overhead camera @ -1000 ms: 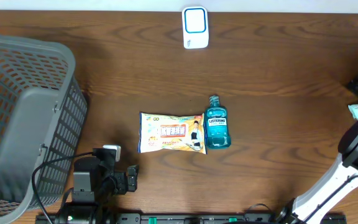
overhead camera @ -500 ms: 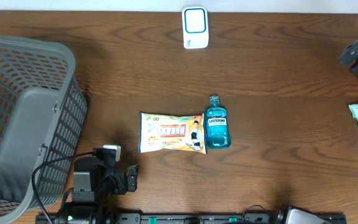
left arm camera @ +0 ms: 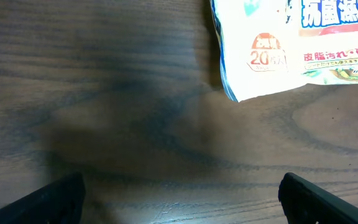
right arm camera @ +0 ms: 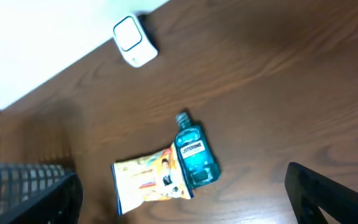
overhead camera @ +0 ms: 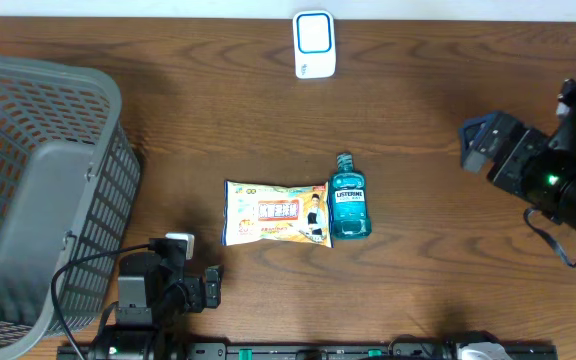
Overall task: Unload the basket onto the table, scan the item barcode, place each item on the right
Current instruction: 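Move the right gripper left toward the blue Listerine bottle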
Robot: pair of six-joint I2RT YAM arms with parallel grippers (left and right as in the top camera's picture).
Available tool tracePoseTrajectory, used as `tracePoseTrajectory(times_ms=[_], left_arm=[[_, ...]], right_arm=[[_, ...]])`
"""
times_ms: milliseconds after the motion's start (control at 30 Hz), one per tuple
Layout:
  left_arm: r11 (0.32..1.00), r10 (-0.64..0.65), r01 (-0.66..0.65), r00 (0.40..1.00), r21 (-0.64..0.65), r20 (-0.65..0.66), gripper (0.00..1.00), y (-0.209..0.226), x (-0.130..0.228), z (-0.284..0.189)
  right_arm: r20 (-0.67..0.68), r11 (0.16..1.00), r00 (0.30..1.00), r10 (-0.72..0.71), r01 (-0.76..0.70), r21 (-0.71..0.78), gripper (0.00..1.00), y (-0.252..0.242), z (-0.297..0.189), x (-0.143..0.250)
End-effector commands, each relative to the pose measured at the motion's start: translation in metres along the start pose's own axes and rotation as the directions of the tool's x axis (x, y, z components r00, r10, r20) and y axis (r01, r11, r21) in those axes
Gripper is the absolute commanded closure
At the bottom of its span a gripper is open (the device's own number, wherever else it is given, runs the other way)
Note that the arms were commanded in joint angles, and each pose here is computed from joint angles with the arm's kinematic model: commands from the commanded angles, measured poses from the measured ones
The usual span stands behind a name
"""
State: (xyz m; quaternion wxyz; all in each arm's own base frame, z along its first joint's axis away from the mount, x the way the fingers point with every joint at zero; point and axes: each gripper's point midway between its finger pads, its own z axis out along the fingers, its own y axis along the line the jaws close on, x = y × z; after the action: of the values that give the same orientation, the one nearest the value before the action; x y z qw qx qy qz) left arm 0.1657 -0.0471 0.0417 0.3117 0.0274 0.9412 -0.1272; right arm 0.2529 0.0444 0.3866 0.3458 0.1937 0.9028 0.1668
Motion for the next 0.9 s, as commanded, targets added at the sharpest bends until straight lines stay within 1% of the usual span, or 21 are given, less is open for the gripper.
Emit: tracePoseTrajectory(times_ms=[0, 100, 267, 333, 467, 600, 700, 800, 867], left_arm=[[1.000, 0.006, -0.006, 1.000, 0.008, 0.007, 0.01, -0.002, -0.002, -0.001], [1.000, 0.006, -0.006, 1.000, 0.008, 0.007, 0.01, -0.002, -0.002, -0.001], [1.000, 0.006, -0.007, 1.000, 0.008, 0.007, 0.01, -0.002, -0.002, -0.001], [1.000, 0.006, -0.007, 1.000, 0.008, 0.007, 0.01, -0.002, -0.002, -0.001], [1.000, 0.006, -0.007, 1.000, 0.008, 0.007, 0.01, -0.002, -0.002, -0.001], [1.000, 0.006, -0.006, 1.000, 0.008, 0.007, 0.01, -0.002, -0.002, -0.001], [1.000, 0.006, -0.006, 1.000, 0.008, 0.007, 0.01, -0.002, -0.002, -0.001], [1.000, 0.006, -0.006, 1.000, 0.008, 0.007, 0.01, -0.002, -0.002, -0.001], [1.000, 0.006, -0.006, 1.000, 0.008, 0.007, 0.01, -0.002, -0.002, -0.001]], right_arm=[[-0.033, 1.000, 0.999, -0.007, 0.007, -0.006, 0.01, 0.004, 0.005, 0.009], [-0.051, 1.000, 0.999, -0.018, 0.018, -0.009, 0.01, 0.006, 0.008, 0.014], [-0.071, 0.999, 0.997, 0.026, -0.028, -0.024, 0.01, 0.012, 0.008, 0.020], [-0.097, 0.998, 0.995, 0.031, -0.036, -0.044, 0.01, 0.022, 0.011, 0.028], [-0.136, 0.996, 0.990, -0.033, 0.022, -0.083, 0.01, 0.042, 0.021, 0.041], [-0.164, 0.992, 0.980, -0.114, 0.104, -0.068, 0.01, 0.054, 0.046, 0.059], [-0.187, 0.986, 0.969, -0.163, 0.168, 0.015, 0.01, 0.047, 0.077, 0.075], [-0.254, 0.976, 0.949, -0.188, 0.209, 0.060, 0.01, 0.040, 0.111, 0.099], [-0.306, 0.973, 0.932, -0.193, 0.221, 0.062, 0.01, 0.038, 0.134, 0.116]])
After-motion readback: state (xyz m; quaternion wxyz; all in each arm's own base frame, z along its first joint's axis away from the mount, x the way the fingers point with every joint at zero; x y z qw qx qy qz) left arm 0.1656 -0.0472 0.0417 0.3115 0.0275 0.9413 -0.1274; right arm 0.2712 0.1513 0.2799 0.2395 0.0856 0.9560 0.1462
